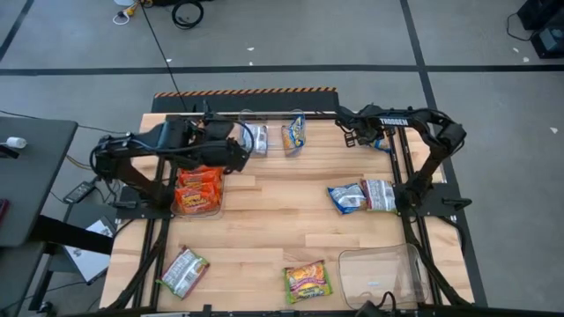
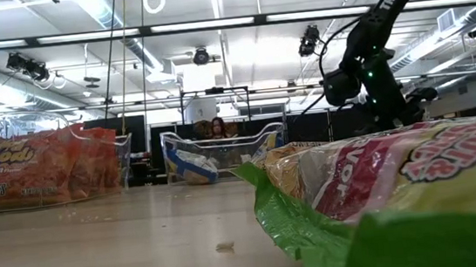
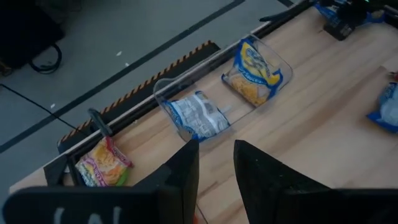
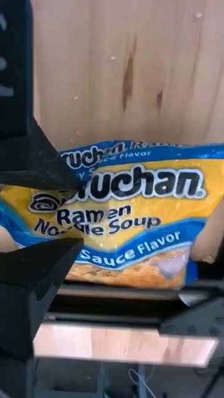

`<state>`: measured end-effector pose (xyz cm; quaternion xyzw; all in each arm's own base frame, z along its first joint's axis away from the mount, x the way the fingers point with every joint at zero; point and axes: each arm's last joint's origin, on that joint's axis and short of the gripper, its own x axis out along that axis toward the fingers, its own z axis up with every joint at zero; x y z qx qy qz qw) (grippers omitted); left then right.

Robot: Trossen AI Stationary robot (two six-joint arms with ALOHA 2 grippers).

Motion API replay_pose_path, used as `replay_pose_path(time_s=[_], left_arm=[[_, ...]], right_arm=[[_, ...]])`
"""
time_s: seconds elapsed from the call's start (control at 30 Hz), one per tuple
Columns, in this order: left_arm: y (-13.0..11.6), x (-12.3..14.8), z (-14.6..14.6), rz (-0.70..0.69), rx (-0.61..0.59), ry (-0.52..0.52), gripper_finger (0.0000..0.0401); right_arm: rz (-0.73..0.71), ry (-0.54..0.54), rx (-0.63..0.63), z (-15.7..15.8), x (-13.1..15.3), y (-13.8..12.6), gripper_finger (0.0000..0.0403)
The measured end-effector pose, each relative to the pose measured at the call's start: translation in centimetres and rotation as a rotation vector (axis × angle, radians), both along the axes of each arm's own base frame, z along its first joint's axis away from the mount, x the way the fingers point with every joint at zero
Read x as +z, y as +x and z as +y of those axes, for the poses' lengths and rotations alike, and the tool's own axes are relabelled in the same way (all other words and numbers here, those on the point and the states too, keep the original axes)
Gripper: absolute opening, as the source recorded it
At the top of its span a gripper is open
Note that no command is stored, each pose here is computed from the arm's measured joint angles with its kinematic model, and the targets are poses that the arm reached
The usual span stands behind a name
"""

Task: Sort Maruchan noodles
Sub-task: Put the blue noodles into the middle transparent bin

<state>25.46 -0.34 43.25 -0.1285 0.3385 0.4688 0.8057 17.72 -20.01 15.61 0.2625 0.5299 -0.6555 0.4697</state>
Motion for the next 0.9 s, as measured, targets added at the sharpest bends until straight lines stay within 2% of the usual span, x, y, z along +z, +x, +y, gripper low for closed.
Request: replay_pose_path(time_s=[0.17,0.33,0.47,0.6,0.67,0.77,0.9], left_arm=[[0.1,-0.1,1.4,0.007,0.052,0.003,0.0105],[1.2,-1.7,3.5,0.152,-0.003,-0.016,0.0105],[2.1,-4.4,5.0,0.266,-0.105,-0.069,0.0105],[3.4,-7.2,5.4,0.347,-0.239,-0.055,0.0105],[4.5,-8.6,5.3,0.251,-0.275,-0.107,0.0105],[6.5,-10.2,4.8,0.020,-0.312,-0.224,0.0105],[8.8,-11.4,4.4,-0.310,-0.292,-0.279,0.0113]], right_arm=[[-0.019,0.024,-0.008,-0.1,-0.3,0.0,0.0109],[-0.031,0.035,0.088,0.7,0.5,0.7,0.0018],[-0.084,-0.025,0.172,1.9,3.0,1.0,0.0011],[-0.201,-0.100,0.267,4.1,6.6,0.8,0.0006],[-0.294,-0.150,0.325,5.3,8.6,0.6,0.0007],[-0.438,-0.232,0.467,7.0,11.4,0.3,0.0005],[-0.580,-0.288,0.800,9.5,14.5,0.0,0.0005]])
